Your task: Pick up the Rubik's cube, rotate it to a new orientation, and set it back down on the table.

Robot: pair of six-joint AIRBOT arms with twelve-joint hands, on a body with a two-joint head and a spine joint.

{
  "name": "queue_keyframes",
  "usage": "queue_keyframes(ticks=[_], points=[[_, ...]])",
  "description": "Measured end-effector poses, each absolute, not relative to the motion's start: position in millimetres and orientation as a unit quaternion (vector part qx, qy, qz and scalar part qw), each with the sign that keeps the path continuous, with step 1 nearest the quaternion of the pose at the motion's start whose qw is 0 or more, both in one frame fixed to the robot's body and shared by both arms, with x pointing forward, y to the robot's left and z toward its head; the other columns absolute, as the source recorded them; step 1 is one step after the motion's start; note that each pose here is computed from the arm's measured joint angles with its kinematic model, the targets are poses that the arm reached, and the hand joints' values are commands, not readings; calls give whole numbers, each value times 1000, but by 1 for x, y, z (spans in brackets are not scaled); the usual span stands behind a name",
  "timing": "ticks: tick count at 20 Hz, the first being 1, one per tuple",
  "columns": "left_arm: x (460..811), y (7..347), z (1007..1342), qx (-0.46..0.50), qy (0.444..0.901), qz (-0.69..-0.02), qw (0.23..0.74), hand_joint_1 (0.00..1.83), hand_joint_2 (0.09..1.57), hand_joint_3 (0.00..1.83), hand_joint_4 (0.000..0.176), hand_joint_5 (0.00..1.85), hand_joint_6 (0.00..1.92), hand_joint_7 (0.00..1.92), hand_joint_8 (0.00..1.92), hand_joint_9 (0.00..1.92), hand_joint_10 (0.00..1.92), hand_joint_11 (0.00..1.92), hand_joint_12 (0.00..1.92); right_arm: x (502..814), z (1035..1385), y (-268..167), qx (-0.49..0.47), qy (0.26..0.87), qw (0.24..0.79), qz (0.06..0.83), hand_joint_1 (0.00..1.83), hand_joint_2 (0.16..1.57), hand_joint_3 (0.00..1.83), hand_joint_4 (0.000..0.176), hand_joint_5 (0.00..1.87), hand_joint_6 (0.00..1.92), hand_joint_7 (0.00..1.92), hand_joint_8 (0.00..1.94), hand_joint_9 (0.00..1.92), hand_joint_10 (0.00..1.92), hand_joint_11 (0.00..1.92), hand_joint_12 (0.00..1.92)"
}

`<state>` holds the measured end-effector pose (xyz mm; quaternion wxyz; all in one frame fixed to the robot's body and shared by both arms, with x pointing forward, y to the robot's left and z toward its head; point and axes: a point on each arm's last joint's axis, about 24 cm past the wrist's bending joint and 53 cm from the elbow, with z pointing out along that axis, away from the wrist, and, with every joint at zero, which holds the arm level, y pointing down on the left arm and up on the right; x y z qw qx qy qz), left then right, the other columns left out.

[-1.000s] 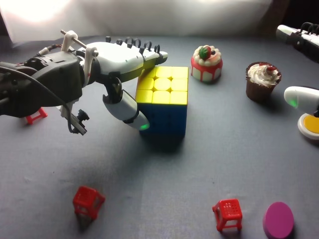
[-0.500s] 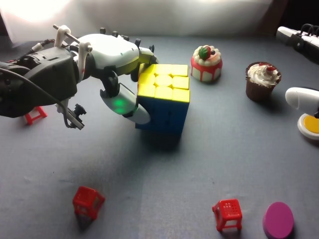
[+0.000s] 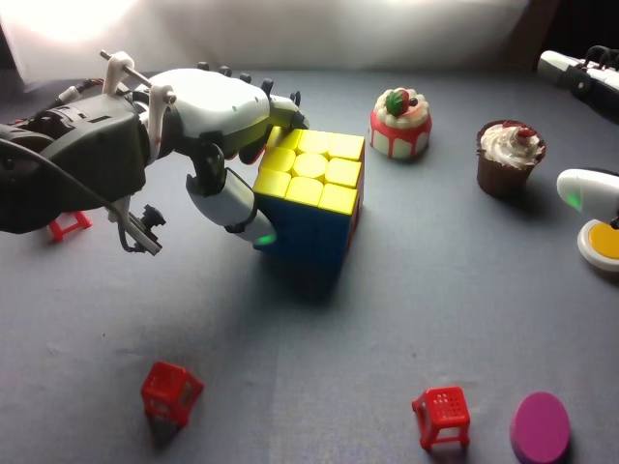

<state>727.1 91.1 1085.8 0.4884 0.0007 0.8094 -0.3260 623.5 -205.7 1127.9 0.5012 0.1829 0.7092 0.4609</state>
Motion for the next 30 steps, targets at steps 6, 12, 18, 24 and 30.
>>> queue_keyframes(ticks=[6, 12, 18, 24, 30], points=[[722, 94, 1089, 25, 808, -317, 496, 1070, 1151, 0, 0, 427, 1249, 400, 1720, 473, 1882, 543, 1921, 623, 1128, -206, 183, 709, 501, 461, 523, 1382, 1, 0, 0, 0, 0, 0, 0, 0, 0, 0], [713, 87, 1096, 73, 808, -302, 501, 806, 864, 0, 150, 0, 0, 0, 0, 0, 0, 0, 0, 623, 1126, -207, 185, 710, 501, 459, 470, 1381, 1, 0, 0, 0, 0, 0, 0, 0, 0, 0], [707, 80, 1105, 114, 803, -288, 508, 807, 852, 0, 143, 0, 0, 0, 0, 0, 0, 0, 0, 623, 1124, -209, 187, 712, 499, 456, 473, 1380, 1, 0, 0, 0, 0, 0, 0, 0, 0, 0], [710, 76, 1102, 118, 805, -286, 507, 856, 866, 0, 125, 0, 0, 0, 0, 0, 0, 0, 0, 623, 1124, -208, 187, 712, 499, 457, 485, 1377, 0, 0, 0, 0, 0, 0, 0, 0, 0, 0], [713, 74, 1091, 117, 815, -278, 494, 827, 905, 9, 99, 0, 0, 0, 0, 0, 0, 0, 0, 622, 1122, -207, 187, 712, 498, 458, 515, 1368, 0, 0, 0, 0, 0, 0, 0, 0, 0, 0]])
